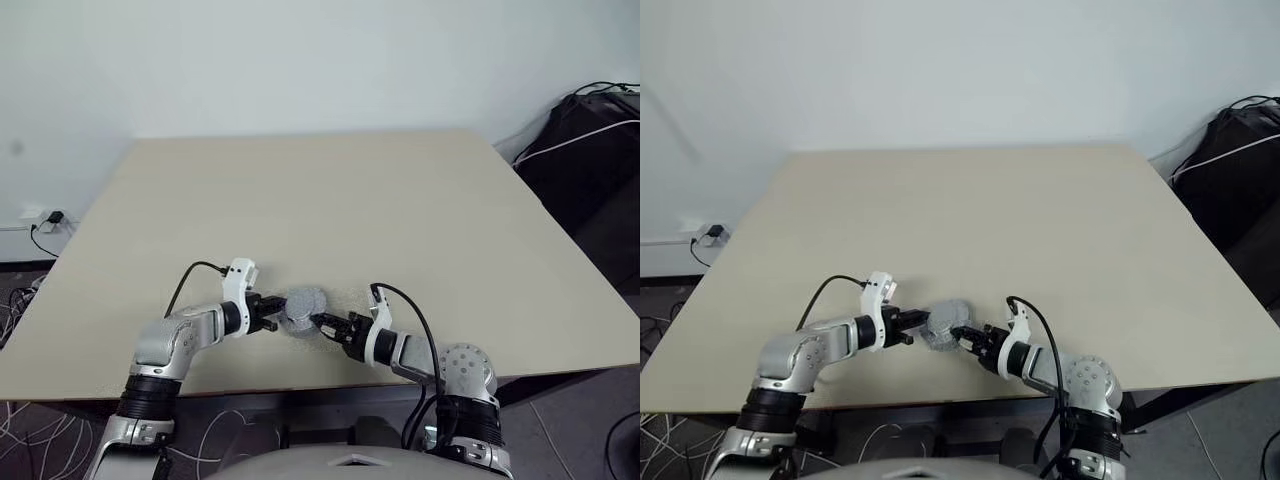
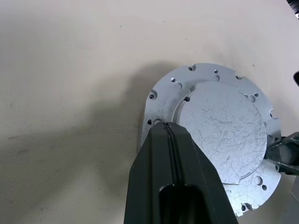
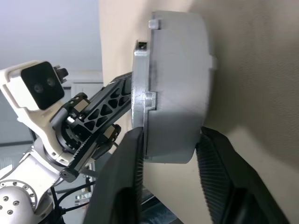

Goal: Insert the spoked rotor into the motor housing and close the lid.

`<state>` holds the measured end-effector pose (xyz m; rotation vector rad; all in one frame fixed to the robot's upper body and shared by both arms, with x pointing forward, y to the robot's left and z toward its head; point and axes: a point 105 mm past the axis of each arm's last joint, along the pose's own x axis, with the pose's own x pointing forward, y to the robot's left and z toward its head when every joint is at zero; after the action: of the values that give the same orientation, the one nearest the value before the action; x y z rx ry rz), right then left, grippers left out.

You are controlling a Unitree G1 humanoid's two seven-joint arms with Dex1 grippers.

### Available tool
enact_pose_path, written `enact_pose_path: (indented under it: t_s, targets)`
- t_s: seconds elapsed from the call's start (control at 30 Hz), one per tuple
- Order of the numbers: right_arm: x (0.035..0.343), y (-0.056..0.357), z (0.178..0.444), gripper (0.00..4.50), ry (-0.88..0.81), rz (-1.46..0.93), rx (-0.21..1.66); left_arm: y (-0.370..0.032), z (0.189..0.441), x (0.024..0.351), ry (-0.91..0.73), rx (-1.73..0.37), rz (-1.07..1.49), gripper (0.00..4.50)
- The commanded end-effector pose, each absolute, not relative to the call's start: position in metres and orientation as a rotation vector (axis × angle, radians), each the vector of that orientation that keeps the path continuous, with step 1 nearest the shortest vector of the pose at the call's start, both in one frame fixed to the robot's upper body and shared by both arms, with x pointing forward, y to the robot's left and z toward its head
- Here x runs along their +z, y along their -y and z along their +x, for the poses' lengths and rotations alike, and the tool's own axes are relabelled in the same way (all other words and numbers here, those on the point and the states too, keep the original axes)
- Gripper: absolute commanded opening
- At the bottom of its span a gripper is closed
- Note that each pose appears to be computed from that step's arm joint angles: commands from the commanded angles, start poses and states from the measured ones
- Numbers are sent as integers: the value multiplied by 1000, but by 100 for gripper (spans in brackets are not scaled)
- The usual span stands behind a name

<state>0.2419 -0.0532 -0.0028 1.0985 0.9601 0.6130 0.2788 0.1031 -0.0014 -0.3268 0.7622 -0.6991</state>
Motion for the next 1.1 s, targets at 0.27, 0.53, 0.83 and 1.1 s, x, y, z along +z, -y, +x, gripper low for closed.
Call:
enact_pose_path:
  t_s: [0.27, 0.53, 0.83, 1.1]
  targets:
    - [29, 22, 251, 129, -850, 1149, 736, -77, 264, -7, -805, -795, -362, 0]
    - [23, 35, 250, 128, -836, 1143, 676, -77, 264, 8, -716, -779, -401, 0]
    - [22, 43, 248, 128, -813, 1167, 641, -100, 276, 51, -377, -627, -492, 0]
    - [43, 49, 263, 128, -685, 1215, 644, -124, 258, 57, -222, -486, -860, 39]
